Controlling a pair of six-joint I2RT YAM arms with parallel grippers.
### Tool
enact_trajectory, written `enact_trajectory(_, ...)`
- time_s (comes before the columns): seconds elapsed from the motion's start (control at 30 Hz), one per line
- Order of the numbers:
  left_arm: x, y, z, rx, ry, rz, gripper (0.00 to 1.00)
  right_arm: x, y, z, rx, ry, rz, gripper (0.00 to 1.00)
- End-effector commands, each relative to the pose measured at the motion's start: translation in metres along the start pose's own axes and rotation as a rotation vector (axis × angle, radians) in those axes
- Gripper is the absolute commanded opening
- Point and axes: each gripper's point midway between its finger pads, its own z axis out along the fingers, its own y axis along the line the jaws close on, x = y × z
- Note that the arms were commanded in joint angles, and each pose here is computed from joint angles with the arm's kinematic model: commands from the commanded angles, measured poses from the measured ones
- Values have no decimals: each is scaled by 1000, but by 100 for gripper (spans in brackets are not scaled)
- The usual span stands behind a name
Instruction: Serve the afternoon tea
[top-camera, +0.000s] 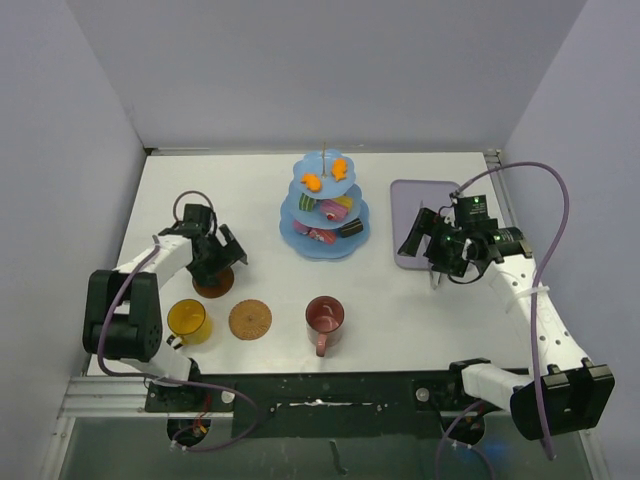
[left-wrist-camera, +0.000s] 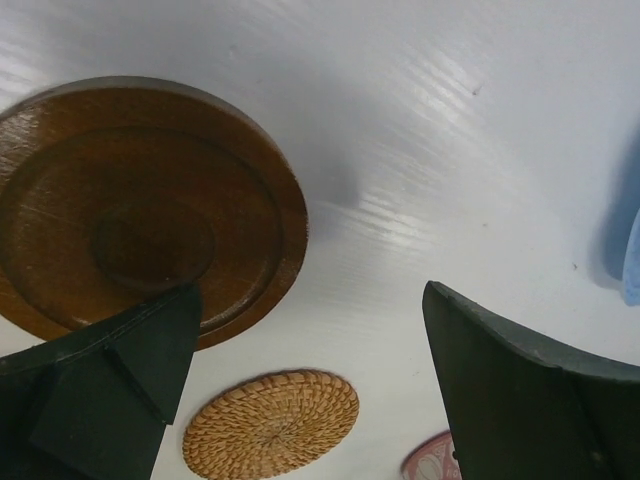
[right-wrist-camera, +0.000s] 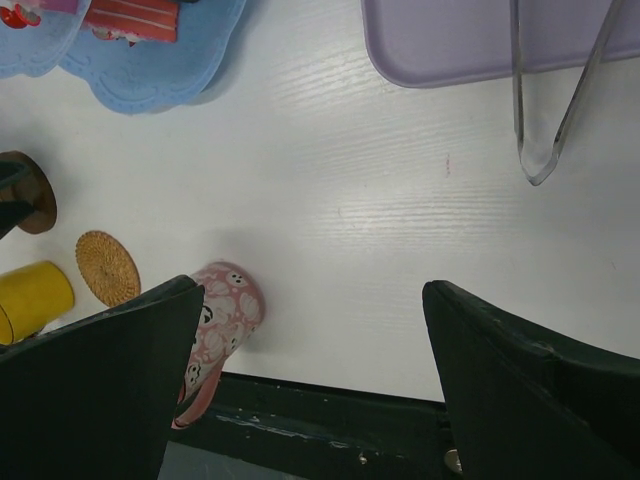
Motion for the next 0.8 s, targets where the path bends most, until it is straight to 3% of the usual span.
enact_trajectory(0.0, -3, -24, 10, 70, -11, 32, 91, -20, 16, -8, -28, -75, -32, 98)
enact_trajectory(0.33, 34, -77, 24, 159, 48, 73, 91, -18, 18, -12, -25, -76, -36, 98)
enact_trajectory(0.53, 69, -136, 28, 277, 81, 95, 91, -14, 23, -14, -30, -67, -56, 98)
enact_trajectory(0.77, 69, -172, 21, 324, 58, 110, 91, -5, 36, -17, -51, -59, -107, 98)
